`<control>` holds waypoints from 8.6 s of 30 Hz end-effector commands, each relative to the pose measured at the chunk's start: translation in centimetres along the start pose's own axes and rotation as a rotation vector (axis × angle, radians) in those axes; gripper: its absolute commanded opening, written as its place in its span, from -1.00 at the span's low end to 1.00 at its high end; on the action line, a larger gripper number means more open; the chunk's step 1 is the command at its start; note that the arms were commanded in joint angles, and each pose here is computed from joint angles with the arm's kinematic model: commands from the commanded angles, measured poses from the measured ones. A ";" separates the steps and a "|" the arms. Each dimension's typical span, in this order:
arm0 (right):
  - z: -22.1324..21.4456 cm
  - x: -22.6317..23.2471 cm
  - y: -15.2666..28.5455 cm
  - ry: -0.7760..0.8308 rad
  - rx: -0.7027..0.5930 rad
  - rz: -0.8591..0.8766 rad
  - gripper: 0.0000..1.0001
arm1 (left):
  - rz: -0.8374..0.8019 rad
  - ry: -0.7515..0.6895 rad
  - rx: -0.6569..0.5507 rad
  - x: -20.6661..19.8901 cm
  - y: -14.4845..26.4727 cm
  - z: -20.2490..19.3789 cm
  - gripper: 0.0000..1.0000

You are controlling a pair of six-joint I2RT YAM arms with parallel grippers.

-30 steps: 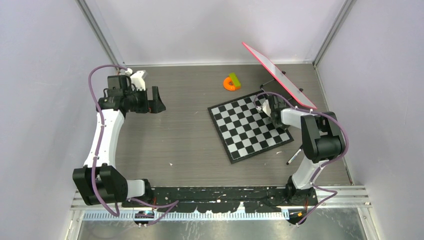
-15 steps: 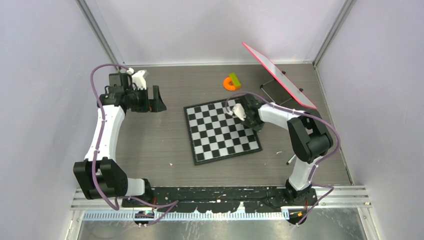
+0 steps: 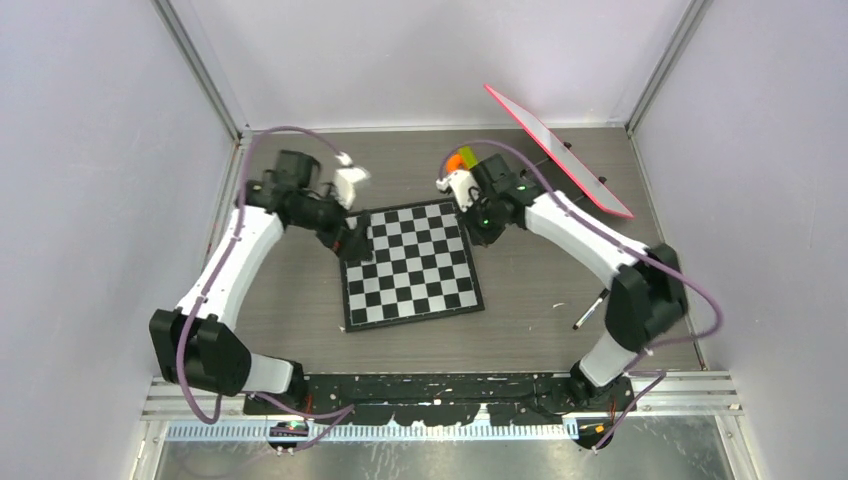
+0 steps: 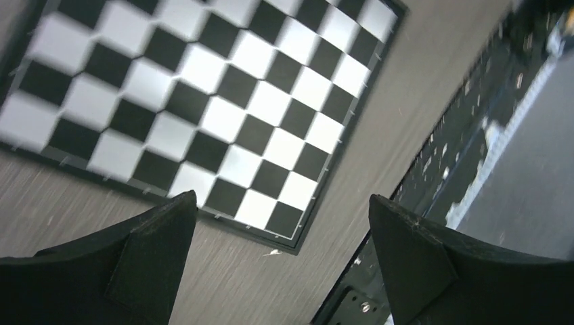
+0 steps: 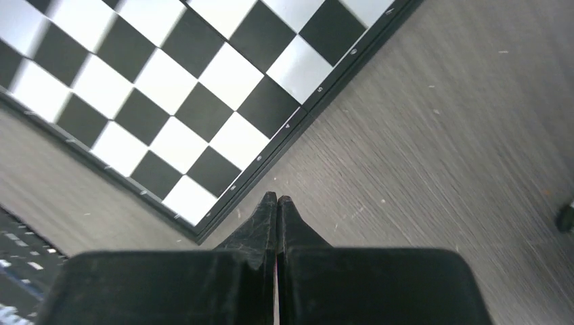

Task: Write a sentence on the whiteboard
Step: Move the distractor to the center of the board, then move the whiteboard to the center of the board.

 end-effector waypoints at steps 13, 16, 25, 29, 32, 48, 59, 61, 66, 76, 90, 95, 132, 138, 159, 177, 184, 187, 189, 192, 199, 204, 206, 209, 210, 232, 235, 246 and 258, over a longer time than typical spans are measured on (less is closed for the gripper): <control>2.1 -2.5 21.2 -0.266 -0.503 -0.209 -0.79 | -0.009 -1.135 0.292 -15.7 -15.9 -5.4 0.99; 1.8 -3.0 22.9 -0.315 -0.539 -0.234 -0.69 | 0.022 -1.241 0.290 -17.3 -18.7 -5.7 0.99; -0.1 -3.3 23.9 -0.355 -0.545 -0.276 -0.49 | 0.213 -1.320 0.277 -16.4 -23.6 -8.2 0.99; -0.5 -3.6 23.7 -0.347 -0.524 -0.307 -0.45 | 0.293 -1.264 0.309 -13.3 -24.1 -7.9 0.99; -0.5 -4.3 24.4 -0.392 -0.535 -0.348 -0.46 | 0.338 -1.170 0.328 -10.0 -23.6 -7.1 1.00; -3.8 -16.4 24.8 -0.735 -0.408 -0.434 -0.46 | 0.451 -0.700 0.290 6.7 -17.3 -2.3 0.99; -8.4 -25.0 22.3 -0.841 -0.257 -0.497 -0.37 | 0.223 -0.451 0.183 4.1 -14.5 -0.6 0.99; -8.7 -26.5 21.4 -0.850 -0.243 -0.513 -0.28 | 0.166 -0.398 0.160 2.6 -13.7 -0.1 0.99; -10.0 -30.8 17.9 -0.853 -0.187 -0.544 -0.20 | 0.073 -0.329 0.099 -0.2 -11.8 1.1 0.99; -11.4 -36.8 11.0 -0.875 -0.209 -0.538 -0.29 | -0.017 -0.289 0.034 -3.8 -9.0 2.1 0.99; -14.6 -40.9 3.3 -0.916 -0.175 -0.580 -0.41 | 0.017 -0.279 0.025 -4.4 -7.4 3.2 0.99; -15.5 -39.9 1.8 -0.912 -0.141 -0.524 -0.43 | 0.039 -0.285 0.026 -4.3 -7.0 3.3 1.00; -11.7 -18.0 1.5 -0.729 -0.091 -0.004 -0.47 | 0.041 -0.299 -0.022 -5.1 -5.6 2.8 0.99; -11.9 -19.4 4.3 -0.641 -0.132 -0.163 -0.39 | 0.035 -0.299 -0.023 -5.3 -5.4 2.7 0.99; -12.7 -27.3 0.5 -0.320 -0.091 -0.247 -0.10 | 0.036 -0.313 -0.011 -5.3 -5.2 2.8 1.00; -11.1 -26.2 -1.8 -0.197 -0.153 -0.166 -0.53 | 0.059 -0.321 -0.023 -5.4 -4.6 3.2 0.99; -11.1 -24.1 -1.5 -0.151 -0.145 -0.148 -0.90 | 0.067 -0.321 -0.036 -5.5 -4.2 3.1 1.00; -11.3 -23.5 -1.2 -0.145 -0.140 -0.142 -0.90 | 0.068 -0.324 -0.042 -5.7 -3.9 3.0 0.99; -11.5 -23.4 -1.0 -0.144 -0.127 -0.147 -0.75 | 0.069 -0.325 -0.042 -5.7 -3.8 2.9 0.99; -11.8 -24.0 -0.5 -0.153 -0.109 -0.176 -0.26 | 0.070 -0.326 -0.037 -5.7 -3.8 2.7 0.99; -12.8 -27.1 1.1 -0.146 -0.110 -0.255 0.04 | 0.069 -0.330 -0.026 -5.6 -3.9 2.7 0.99; -12.3 -29.1 0.4 -0.075 -0.131 -0.276 0.23 | 0.072 -0.341 -0.009 -5.4 -4.0 2.8 0.99; -11.9 -29.8 0.1 -0.052 -0.140 -0.268 0.23 | 0.079 -0.343 -0.003 -5.3 -4.0 2.8 1.00; -11.6 -30.2 -0.8 -0.024 -0.132 -0.232 0.21 | 0.082 -0.340 0.004 -5.2 -4.1 2.8 0.99; -11.5 -30.1 -1.1 -0.016 -0.125 -0.212 0.21 | 0.081 -0.338 0.006 -5.1 -4.2 2.8 0.99; -11.5 -22.7 -3.1 -0.089 -0.101 -0.198 -0.99 | 0.093 -0.279 -0.045 -5.3 -4.3 3.7 0.99; -11.8 -20.7 -2.9 -0.154 -0.076 -0.223 -0.99 | 0.081 -0.273 -0.059 -5.6 -4.3 3.9 0.99; -13.3 -13.8 -2.9 -0.227 0.024 -0.254 -0.99 | 0.087 -0.253 -0.095 -5.7 -4.2 3.9 0.99; -14.2 -12.0 -0.6 -0.238 0.036 -0.284 0.25 | 0.072 -0.245 -0.116 -6.2 -3.8 3.9 1.00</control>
Point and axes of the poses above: each gripper's point midway between its finger pads, its own y axis back along the fingers, its own x axis along the line the jaws close on, z = x × y, the point moved 6 cm from there along y, back along the fingers, and after that the axes turned 4 degrees about y, right-handed, at the moved point
